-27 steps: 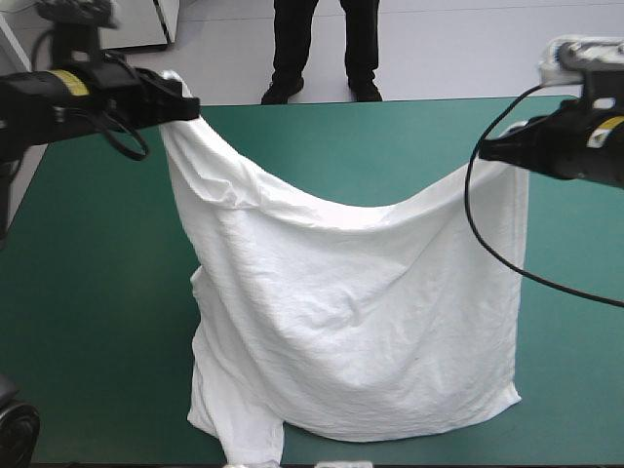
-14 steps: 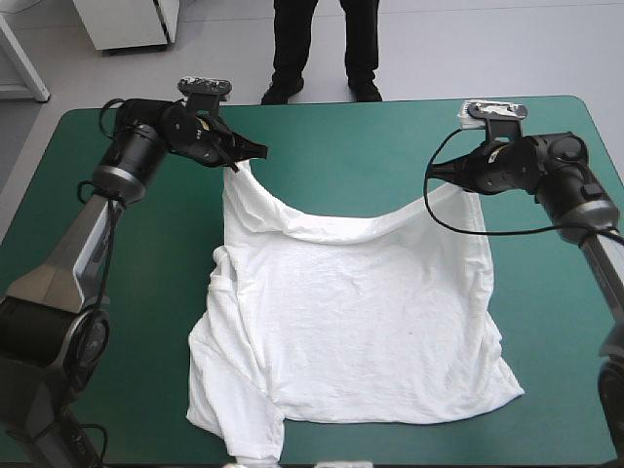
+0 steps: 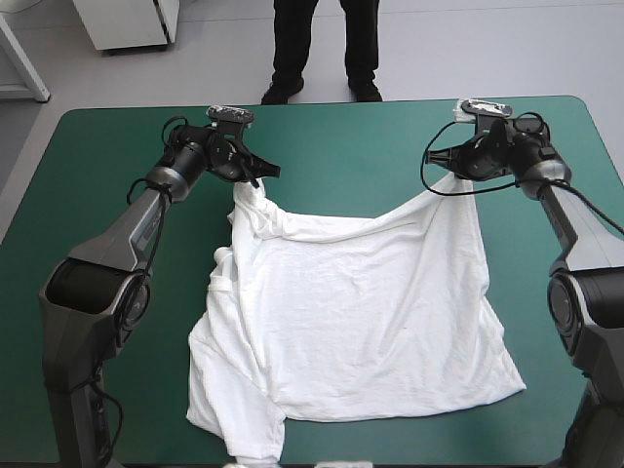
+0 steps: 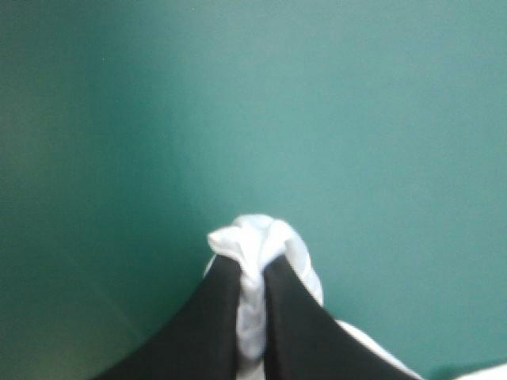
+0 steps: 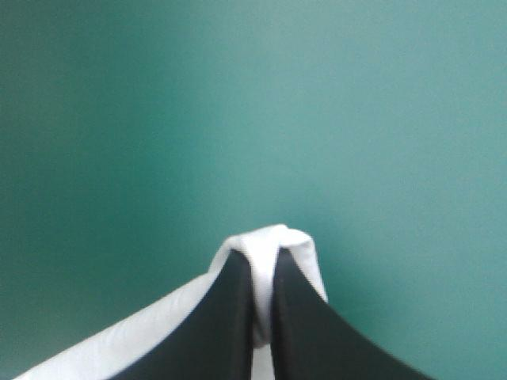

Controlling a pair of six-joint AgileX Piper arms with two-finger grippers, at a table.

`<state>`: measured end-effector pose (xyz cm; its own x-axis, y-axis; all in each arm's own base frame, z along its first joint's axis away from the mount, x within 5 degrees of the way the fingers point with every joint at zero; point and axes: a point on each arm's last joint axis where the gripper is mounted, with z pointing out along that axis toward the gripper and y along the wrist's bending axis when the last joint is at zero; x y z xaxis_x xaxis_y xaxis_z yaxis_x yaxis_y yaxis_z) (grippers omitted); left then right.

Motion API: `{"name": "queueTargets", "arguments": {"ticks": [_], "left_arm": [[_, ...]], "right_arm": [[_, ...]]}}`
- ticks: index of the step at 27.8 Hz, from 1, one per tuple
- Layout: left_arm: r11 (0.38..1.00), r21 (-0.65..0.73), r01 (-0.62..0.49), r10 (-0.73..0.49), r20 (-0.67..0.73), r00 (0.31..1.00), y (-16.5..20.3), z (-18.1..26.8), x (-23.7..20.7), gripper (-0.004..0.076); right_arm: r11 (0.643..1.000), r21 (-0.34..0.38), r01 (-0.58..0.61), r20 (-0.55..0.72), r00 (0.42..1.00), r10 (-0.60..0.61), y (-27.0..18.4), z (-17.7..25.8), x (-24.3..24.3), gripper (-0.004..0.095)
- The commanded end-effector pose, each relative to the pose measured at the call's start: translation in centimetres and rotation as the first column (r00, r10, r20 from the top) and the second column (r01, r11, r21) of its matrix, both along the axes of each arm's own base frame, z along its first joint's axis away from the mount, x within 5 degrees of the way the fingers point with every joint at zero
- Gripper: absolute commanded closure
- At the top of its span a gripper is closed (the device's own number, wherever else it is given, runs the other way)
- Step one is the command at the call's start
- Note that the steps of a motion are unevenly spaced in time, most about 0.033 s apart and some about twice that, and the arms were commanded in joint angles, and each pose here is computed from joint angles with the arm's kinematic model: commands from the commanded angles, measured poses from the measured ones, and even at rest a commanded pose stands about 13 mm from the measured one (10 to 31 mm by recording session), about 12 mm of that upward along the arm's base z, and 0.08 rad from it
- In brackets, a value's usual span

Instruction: Fold the cloth

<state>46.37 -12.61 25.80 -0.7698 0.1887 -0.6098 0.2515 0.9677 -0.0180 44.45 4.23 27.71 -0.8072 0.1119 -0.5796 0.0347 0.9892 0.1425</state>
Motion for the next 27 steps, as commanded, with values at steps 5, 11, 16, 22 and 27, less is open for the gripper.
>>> {"name": "queueTargets", "arguments": {"ticks": [5, 11, 16, 22, 27], "left_arm": [[0.999, -0.044, 0.005, 0.002, 0.166, 0.986, 0.0, 4.0, 0.2, 0.0532], [1.000, -0.027, 0.004, -0.002, 0.094, 0.996, 0.1, 6.7, -0.6, 0.0214], [1.000, -0.031, 0.005, 0.000, 0.167, 0.986, 0.8, 11.7, -2.7, 0.0234], [0.997, 0.066, -0.031, 0.021, 0.148, 0.989, 3.2, 17.4, -8.5, 0.0283], [0.994, 0.098, -0.053, 0.042, 0.107, 0.993, 5.0, 20.5, -14.0, 0.0283]], "right_arm": [[0.998, -0.040, -0.038, 0.078, 0.996, 0.041, -0.7, 2.8, -0.2, 0.0575], [0.999, -0.029, -0.026, 0.004, 1.000, 0.026, -0.7, 3.1, -1.2, 0.0241], [0.998, -0.042, -0.038, 0.050, 0.998, 0.040, -0.9, 6.6, -3.3, 0.0328], [0.997, -0.070, -0.037, 0.140, 0.989, 0.046, -1.5, 13.1, -8.6, 0.0331], [0.996, -0.086, -0.023, 0.174, 0.984, 0.037, -2.0, 15.7, -13.4, 0.0331]]}}
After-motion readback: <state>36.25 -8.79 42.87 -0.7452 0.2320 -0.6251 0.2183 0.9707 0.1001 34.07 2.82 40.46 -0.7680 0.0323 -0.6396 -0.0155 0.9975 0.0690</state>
